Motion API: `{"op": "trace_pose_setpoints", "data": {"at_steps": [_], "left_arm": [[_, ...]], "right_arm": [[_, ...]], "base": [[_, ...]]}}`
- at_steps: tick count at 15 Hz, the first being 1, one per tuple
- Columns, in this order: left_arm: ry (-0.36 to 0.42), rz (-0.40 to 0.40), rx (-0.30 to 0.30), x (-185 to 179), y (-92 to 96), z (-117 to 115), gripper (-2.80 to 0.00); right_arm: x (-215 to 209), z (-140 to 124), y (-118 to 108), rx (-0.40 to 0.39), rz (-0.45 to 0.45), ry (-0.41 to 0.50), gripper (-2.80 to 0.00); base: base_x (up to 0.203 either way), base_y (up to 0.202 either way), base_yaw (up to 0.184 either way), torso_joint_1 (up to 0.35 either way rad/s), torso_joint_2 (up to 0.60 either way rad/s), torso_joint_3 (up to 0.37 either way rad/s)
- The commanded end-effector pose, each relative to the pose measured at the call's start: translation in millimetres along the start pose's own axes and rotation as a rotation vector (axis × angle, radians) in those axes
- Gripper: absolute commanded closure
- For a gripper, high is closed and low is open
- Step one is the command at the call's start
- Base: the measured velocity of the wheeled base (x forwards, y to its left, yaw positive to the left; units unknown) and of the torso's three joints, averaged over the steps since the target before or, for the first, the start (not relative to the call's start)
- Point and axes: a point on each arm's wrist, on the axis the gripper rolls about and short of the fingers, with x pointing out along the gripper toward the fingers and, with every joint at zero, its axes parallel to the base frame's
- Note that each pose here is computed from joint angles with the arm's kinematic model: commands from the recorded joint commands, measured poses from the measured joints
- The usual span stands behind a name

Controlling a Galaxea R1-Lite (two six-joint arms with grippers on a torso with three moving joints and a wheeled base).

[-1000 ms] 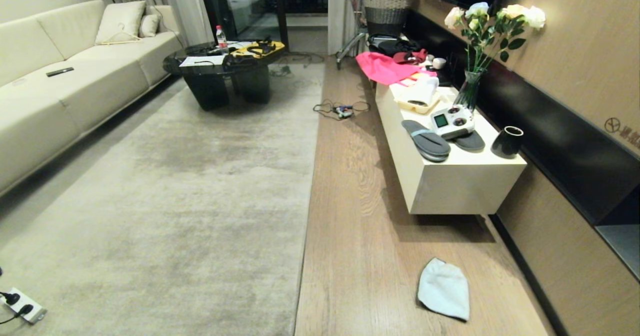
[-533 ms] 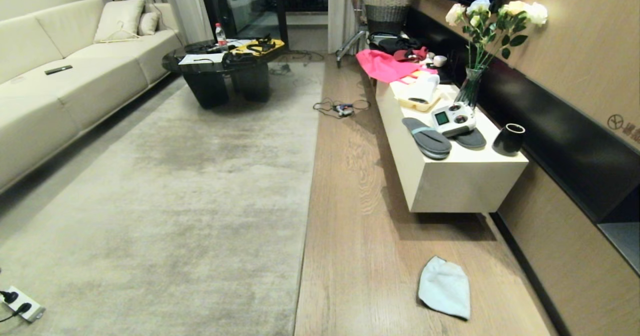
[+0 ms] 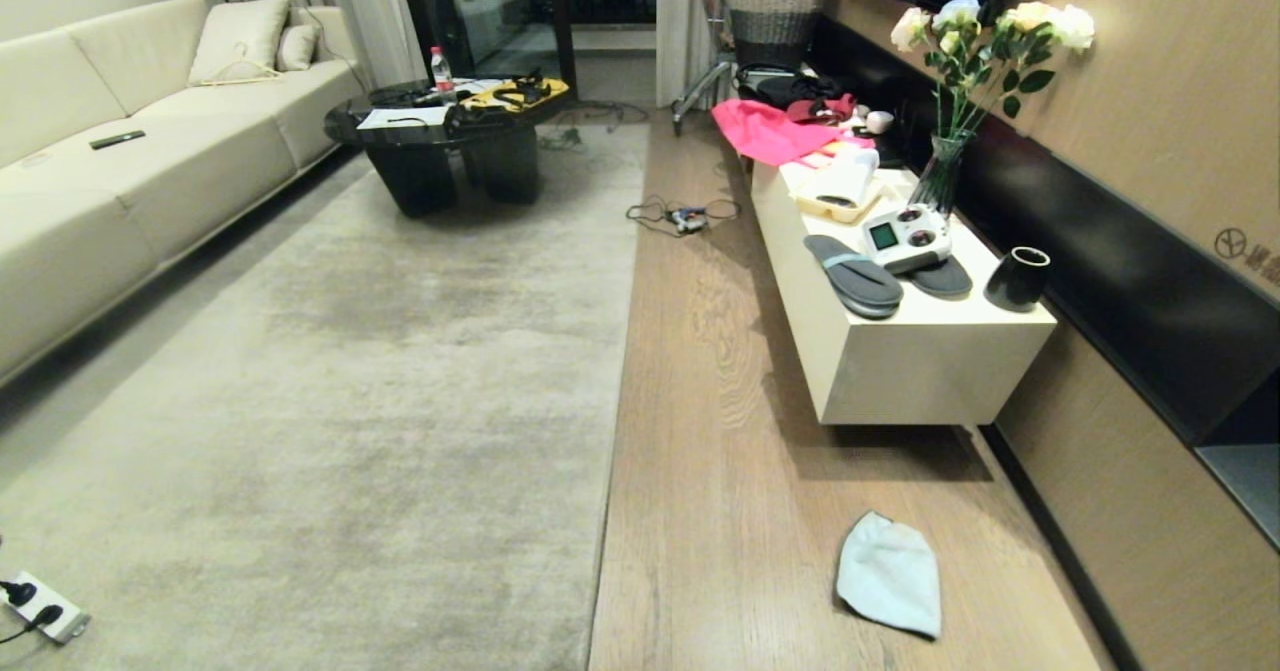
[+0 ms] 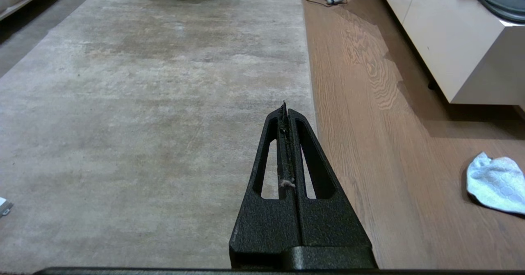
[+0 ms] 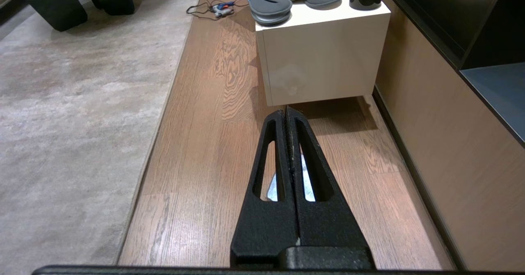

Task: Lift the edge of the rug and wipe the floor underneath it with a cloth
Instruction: Pick up the rag

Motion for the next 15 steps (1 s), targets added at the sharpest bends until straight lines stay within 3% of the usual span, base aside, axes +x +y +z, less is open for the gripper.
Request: {"op": "trace_pose_setpoints", "data": {"at_steps": [1,8,15], "left_arm": [[0.000,0.001,0.001,0.0,0.0,0.0,0.00],[0.003,0.001,-0.011,0.2,0.0,-0.2,0.00],[0.003,0.001,-0.012,0.2,0.0,-0.1,0.00]], "right_arm": [[0.0,0.1,0.0,0.000,0.000,0.000,0.00],[0.1,0.1,0.0,0.000,0.000,0.001,0.00],[0.1,0.1,0.0,0.000,0.000,0.001,0.00]], "base": [[0.000,0.000,0.000,0.000,0.00,0.000],[0.000,0.000,0.000,0.000,0.00,0.000],[0.000,0.000,0.000,0.002,0.00,-0.164]]}}
